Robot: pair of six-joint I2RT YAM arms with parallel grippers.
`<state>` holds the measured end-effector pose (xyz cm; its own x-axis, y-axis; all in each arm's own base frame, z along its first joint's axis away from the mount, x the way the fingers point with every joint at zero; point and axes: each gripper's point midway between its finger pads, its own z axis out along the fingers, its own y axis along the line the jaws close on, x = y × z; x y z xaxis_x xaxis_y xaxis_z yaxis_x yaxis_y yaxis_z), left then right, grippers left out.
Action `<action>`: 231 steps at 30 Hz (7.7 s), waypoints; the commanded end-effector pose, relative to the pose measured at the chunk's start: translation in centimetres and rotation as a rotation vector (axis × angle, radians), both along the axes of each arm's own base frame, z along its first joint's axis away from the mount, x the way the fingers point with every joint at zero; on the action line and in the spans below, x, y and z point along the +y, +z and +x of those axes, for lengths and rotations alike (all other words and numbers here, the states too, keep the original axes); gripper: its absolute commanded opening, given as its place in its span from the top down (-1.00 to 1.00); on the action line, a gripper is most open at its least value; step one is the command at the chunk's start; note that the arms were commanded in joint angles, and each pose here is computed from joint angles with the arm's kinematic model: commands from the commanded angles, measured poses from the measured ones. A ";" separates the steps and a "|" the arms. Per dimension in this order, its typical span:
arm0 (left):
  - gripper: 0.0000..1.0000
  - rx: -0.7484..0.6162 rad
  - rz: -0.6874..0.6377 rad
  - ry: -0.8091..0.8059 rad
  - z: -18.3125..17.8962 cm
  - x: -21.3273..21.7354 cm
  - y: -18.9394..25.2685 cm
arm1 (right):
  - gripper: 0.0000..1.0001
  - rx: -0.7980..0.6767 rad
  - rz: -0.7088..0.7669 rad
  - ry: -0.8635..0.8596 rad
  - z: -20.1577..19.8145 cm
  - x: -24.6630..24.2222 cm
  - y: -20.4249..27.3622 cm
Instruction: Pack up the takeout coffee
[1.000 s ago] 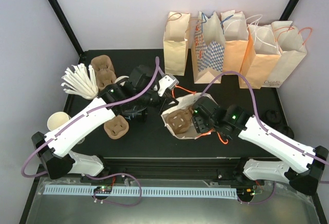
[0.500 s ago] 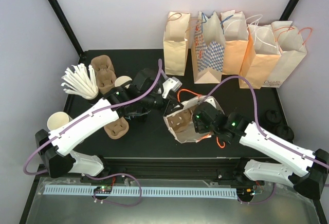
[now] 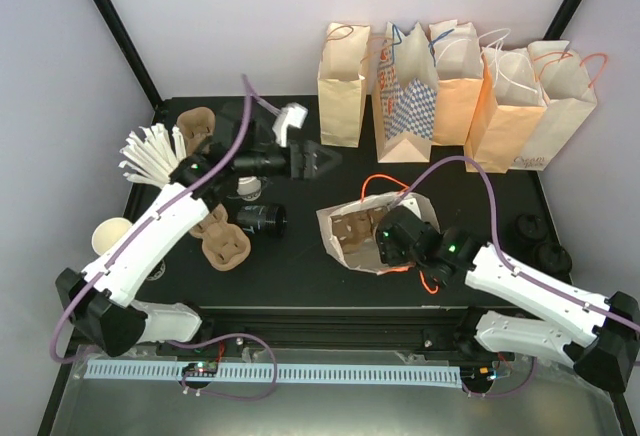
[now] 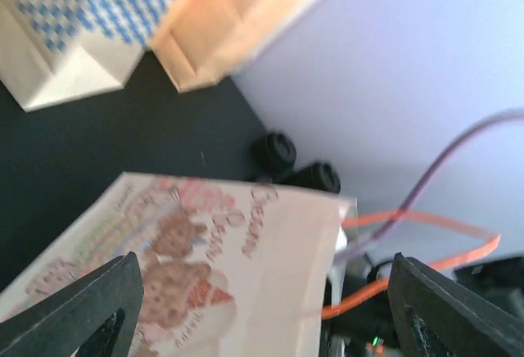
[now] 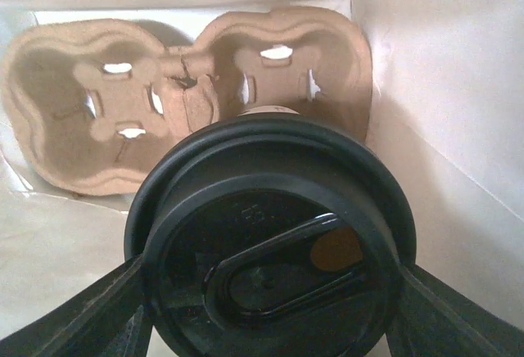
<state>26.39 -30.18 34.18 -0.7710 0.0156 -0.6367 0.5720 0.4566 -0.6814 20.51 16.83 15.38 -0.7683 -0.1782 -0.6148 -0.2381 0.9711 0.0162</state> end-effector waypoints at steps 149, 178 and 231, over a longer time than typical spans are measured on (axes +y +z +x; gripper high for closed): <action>-0.32 0.646 0.039 -0.265 9.1 -11.0 -25.2 | -0.60 0.416 -0.245 -0.070 14.2 -0.8 -2.2; -0.57 0.358 0.153 -0.078 10.7 -6.6 -15.2 | -1.00 0.117 0.066 0.059 10.8 0.9 13.7; 0.97 -0.176 0.529 0.072 12.0 -3.2 -4.3 | -0.60 -0.048 0.087 -0.460 6.3 -12.1 17.8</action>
